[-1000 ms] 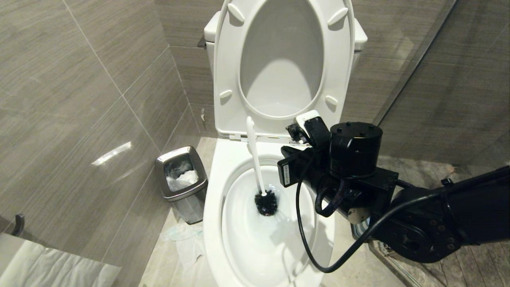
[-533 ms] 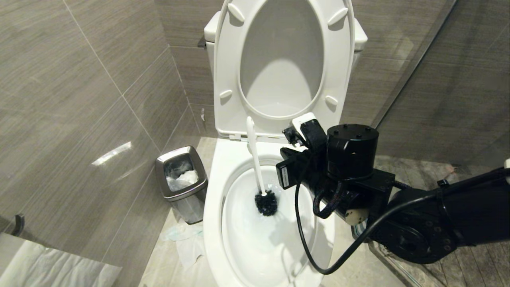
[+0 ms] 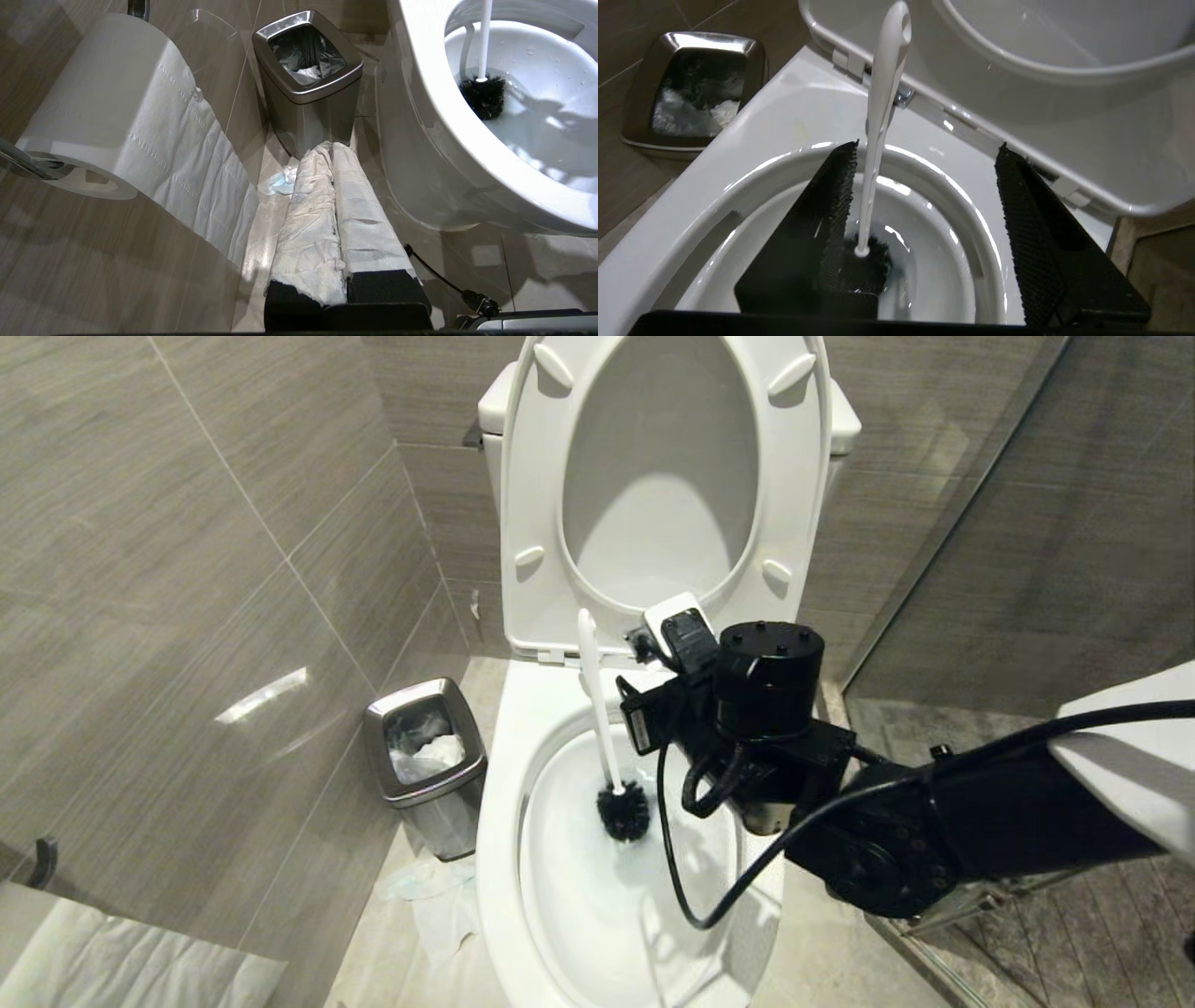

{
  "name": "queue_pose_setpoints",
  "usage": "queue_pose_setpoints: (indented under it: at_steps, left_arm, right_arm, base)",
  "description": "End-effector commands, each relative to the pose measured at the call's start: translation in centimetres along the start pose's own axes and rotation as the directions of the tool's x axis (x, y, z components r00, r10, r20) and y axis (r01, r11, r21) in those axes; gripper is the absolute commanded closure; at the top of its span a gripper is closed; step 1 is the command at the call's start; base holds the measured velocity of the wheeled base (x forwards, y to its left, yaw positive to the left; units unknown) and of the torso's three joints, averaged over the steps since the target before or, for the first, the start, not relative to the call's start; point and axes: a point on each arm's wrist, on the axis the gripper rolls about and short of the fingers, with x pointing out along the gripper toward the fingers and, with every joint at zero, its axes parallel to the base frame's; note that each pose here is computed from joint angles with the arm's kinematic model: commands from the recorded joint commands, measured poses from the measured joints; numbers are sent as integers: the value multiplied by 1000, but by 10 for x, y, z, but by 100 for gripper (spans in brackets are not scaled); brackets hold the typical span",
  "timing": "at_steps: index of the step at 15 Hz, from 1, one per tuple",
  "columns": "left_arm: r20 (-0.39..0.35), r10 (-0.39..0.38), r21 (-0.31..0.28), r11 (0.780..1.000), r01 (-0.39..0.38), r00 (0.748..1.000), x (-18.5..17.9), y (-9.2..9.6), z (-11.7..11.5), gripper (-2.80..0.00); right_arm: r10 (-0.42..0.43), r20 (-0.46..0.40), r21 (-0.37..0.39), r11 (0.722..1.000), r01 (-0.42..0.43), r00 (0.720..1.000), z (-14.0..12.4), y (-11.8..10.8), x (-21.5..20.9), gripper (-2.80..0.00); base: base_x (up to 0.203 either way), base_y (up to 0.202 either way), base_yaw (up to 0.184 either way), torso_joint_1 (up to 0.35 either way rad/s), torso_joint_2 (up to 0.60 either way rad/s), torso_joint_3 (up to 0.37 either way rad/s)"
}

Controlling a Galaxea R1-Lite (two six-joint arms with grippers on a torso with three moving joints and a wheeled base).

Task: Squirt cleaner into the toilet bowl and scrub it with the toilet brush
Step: Scrub the toilet bowl

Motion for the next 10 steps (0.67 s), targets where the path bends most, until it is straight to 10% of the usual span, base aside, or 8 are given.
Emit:
queue_pose_setpoints:
  at_steps: [1, 10]
  left_arm:
    - [-3, 1, 0, 1000, -1, 1000, 0, 0, 0, 0]
    - [-2, 1, 0, 1000, -1, 1000, 0, 0, 0, 0]
  right_arm:
    - [-32, 73, -42, 998, 35, 997, -15, 12, 27, -280]
    - [-109, 89, -55, 992, 114, 990, -7, 18, 25, -280]
  base:
    - [0, 0, 0, 0, 0, 0]
    - [0, 0, 0, 0, 0, 0]
